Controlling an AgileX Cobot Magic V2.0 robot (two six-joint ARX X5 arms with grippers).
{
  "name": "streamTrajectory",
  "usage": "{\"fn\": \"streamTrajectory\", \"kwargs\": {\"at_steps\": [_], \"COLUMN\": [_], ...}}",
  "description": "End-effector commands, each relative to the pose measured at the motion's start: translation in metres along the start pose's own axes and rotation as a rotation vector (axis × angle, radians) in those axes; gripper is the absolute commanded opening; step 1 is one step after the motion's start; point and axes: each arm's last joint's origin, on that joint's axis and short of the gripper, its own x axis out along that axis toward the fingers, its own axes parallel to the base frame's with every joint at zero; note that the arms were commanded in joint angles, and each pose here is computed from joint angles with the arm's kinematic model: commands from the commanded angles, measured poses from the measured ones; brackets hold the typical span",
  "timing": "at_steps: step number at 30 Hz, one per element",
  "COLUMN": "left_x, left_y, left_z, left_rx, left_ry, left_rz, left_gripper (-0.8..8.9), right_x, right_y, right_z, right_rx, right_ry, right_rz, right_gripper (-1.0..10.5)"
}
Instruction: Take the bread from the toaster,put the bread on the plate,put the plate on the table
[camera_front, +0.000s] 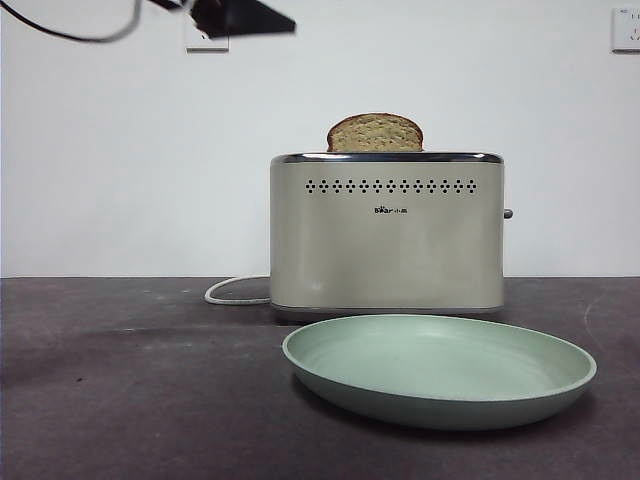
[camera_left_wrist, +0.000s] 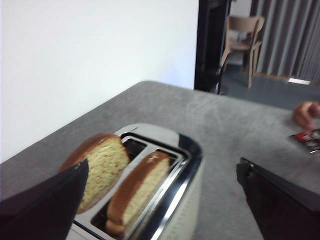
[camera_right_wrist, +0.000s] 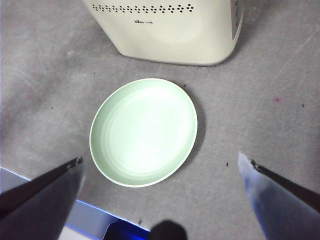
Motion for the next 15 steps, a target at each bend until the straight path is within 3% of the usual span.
{"fn": "streamTrajectory", "kwargs": {"at_steps": [1, 15], "left_x": [0.021, 0.072], "left_y": [0.005, 0.02], "left_z": [-0.011, -0.062], "left_rx": [0.04, 0.029], "left_ry": [0.033, 0.112], "left_rz": [0.001, 0.003], "left_gripper": [4.98, 4.96], "right_x": [-0.001, -0.001], "right_y": [0.001, 0.001], "right_z": [0.001, 0.001], "right_rx": [-0.01, -0.009], "right_ry": [-0.01, -0.009], "right_rz": [0.005, 0.005], "right_gripper": [5.4, 5.4]}}
